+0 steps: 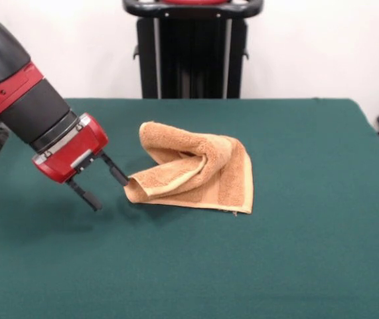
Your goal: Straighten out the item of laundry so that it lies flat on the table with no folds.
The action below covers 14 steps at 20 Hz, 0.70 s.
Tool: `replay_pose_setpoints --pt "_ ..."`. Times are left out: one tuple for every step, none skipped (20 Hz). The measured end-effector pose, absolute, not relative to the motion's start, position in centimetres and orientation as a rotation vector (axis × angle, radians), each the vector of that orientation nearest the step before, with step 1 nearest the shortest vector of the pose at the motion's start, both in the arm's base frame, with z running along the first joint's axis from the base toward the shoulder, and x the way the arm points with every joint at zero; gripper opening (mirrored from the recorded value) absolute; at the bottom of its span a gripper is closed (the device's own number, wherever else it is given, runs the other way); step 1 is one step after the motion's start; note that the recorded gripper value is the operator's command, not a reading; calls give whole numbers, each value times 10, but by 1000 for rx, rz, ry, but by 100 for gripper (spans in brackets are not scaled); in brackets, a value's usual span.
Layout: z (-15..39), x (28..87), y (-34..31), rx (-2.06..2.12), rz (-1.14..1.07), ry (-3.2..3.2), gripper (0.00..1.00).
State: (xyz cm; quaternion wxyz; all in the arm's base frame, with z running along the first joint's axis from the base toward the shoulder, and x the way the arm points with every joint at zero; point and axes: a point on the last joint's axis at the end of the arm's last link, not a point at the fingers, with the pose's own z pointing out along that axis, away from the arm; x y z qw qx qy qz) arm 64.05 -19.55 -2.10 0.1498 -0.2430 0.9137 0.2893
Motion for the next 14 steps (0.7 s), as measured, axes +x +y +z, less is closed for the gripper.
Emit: replay_pose_setpoints --pt "-20 640 -194 -697 837 2624 100" --pt "-20 640 -193 -697 843 2623 100" --pt "-19 639 -191 -696 849 2622 100" --pt "-19 639 -190 -695 856 2621 100" --pt "-18 638 -189 -694 859 2620 100" --pt "-18 639 -189 -692 862 2620 100" --pt "-17 639 -189 -691 864 2619 100" --pt "-17 639 -189 -689 865 2619 100" --pt "-16 639 -188 -686 868 2618 100" --pt "-15 640 -188 -685 869 2617 100" --pt "-14 641 -187 -686 870 2617 100" --pt "-14 641 -187 -686 870 2617 100" --pt "-13 642 -186 -689 869 2616 100" --pt "-12 643 -185 -691 868 2616 100"
